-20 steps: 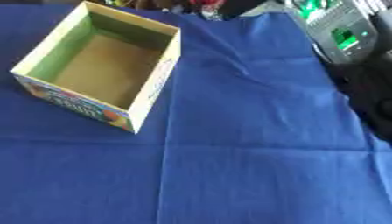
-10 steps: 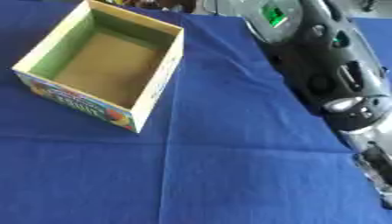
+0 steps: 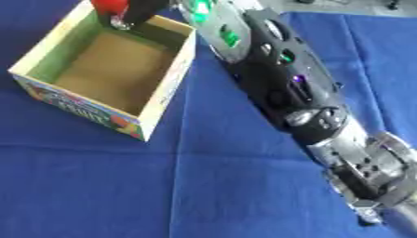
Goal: Pick up objects on the table and place them in the box.
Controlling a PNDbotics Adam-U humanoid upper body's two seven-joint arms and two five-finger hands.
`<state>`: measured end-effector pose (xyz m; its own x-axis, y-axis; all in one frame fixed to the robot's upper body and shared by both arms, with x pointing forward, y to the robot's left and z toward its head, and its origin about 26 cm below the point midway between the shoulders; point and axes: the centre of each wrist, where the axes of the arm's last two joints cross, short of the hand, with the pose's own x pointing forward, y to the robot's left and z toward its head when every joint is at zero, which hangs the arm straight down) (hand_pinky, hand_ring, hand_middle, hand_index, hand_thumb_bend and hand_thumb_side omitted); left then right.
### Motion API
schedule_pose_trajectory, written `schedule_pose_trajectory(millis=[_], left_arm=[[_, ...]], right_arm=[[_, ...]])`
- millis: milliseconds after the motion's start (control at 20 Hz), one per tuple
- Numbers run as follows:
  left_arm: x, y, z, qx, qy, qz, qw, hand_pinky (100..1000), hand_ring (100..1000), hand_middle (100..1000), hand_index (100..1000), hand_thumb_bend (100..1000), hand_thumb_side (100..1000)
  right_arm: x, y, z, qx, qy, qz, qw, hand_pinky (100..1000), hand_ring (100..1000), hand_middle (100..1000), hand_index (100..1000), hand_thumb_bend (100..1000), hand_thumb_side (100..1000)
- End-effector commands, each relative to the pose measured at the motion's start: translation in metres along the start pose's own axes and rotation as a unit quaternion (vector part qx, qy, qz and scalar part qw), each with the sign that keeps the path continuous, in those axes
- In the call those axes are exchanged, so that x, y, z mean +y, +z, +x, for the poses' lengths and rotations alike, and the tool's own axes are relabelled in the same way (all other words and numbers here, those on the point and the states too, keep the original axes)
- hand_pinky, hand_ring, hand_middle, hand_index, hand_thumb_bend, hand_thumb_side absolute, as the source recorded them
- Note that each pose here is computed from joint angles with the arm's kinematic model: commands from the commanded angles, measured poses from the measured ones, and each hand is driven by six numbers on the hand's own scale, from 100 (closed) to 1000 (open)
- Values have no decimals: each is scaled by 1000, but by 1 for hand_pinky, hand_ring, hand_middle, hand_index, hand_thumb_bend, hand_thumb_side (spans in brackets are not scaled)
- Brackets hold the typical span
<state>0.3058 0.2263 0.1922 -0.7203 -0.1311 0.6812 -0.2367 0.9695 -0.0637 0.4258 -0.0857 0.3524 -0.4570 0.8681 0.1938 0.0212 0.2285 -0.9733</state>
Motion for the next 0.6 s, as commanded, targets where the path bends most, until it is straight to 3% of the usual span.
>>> schedule_pose_trajectory(millis=[50,400,600], left_arm=[[-2,-3,7,-14,7,-4,1000,570,923,831,626,100,903],[-2,-3,7,-14,8,-2,1000,571,922,831,626,100,904],[-3,-4,8,-16,9,0,1000,571,922,832,627,100,903]], right_arm=[[8,-9,5,8,12,-13,1000,421,428,425,591,100,369],[53,-28,6,30,51,18,998,439,452,448,594,100,349],[69,-34,3,38,69,37,996,445,460,455,599,100,348]])
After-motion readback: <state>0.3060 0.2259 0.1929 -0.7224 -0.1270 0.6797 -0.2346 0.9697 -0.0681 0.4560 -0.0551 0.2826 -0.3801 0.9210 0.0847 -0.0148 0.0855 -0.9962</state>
